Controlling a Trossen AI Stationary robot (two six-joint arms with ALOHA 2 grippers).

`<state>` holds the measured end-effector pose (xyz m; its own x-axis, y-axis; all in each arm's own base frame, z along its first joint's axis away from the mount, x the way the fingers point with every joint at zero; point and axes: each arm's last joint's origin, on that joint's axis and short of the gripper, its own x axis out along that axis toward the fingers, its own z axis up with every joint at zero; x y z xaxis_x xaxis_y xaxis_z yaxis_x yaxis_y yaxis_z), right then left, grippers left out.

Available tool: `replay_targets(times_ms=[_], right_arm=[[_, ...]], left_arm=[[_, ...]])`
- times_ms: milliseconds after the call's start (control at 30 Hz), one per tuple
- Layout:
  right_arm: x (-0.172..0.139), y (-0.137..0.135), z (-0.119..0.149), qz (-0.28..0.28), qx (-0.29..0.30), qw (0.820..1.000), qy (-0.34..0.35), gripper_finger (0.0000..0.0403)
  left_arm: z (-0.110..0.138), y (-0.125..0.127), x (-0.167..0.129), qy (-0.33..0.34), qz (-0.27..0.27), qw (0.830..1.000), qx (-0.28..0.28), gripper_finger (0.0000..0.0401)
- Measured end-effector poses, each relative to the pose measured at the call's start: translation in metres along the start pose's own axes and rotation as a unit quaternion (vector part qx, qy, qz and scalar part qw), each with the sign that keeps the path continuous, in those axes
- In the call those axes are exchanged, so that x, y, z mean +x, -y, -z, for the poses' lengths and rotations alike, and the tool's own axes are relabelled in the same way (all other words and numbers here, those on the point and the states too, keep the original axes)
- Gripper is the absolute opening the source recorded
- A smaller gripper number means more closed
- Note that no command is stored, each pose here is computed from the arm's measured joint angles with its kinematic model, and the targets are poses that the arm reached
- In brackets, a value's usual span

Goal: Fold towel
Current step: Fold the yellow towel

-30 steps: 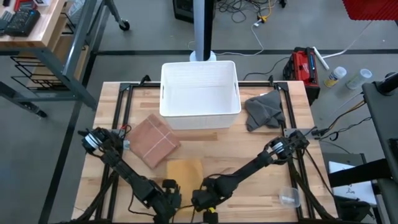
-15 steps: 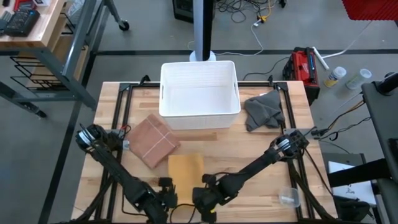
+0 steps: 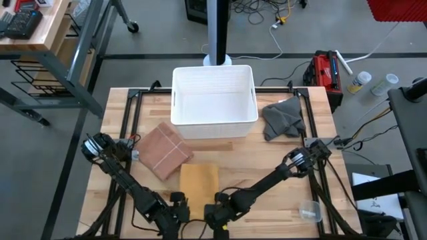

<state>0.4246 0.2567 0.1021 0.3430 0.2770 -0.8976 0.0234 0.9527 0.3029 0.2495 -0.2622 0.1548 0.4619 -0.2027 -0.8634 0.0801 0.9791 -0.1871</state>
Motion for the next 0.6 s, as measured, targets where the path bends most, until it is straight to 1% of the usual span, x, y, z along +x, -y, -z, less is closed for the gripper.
replay_targets(times_ms=[133, 233, 300, 367, 467, 600], right_arm=[[-0.007, -0.001, 0.000, 0.005, -0.002, 1.000, -0.003, 0.0000], [-0.019, -0.005, 0.001, 0.005, -0.004, 1.000, -0.009, 0.0000], [-0.032, -0.008, 0.001, 0.008, -0.006, 1.000, -0.011, 0.0000], [-0.045, -0.013, 0.001, 0.011, -0.010, 1.000, -0.007, 0.0000], [-0.062, -0.014, 0.002, 0.042, -0.013, 0.999, 0.003, 0.0000], [-0.080, -0.011, -0.003, 0.089, -0.022, 0.995, 0.036, 0.0000]], left_arm=[[0.007, -0.006, 0.002, -0.048, -0.010, 0.999, -0.023, 0.0018], [0.009, -0.004, 0.000, -0.065, 0.005, 0.997, -0.032, 0.0004], [0.010, 0.000, -0.004, -0.071, 0.017, 0.997, -0.036, 0.0002], [0.009, 0.003, -0.012, -0.063, 0.029, 0.997, -0.042, 0.0005], [0.008, 0.007, -0.023, -0.047, 0.042, 0.997, -0.040, 0.0007], [0.002, 0.007, -0.040, -0.008, 0.037, 0.999, -0.031, 0.0003]])
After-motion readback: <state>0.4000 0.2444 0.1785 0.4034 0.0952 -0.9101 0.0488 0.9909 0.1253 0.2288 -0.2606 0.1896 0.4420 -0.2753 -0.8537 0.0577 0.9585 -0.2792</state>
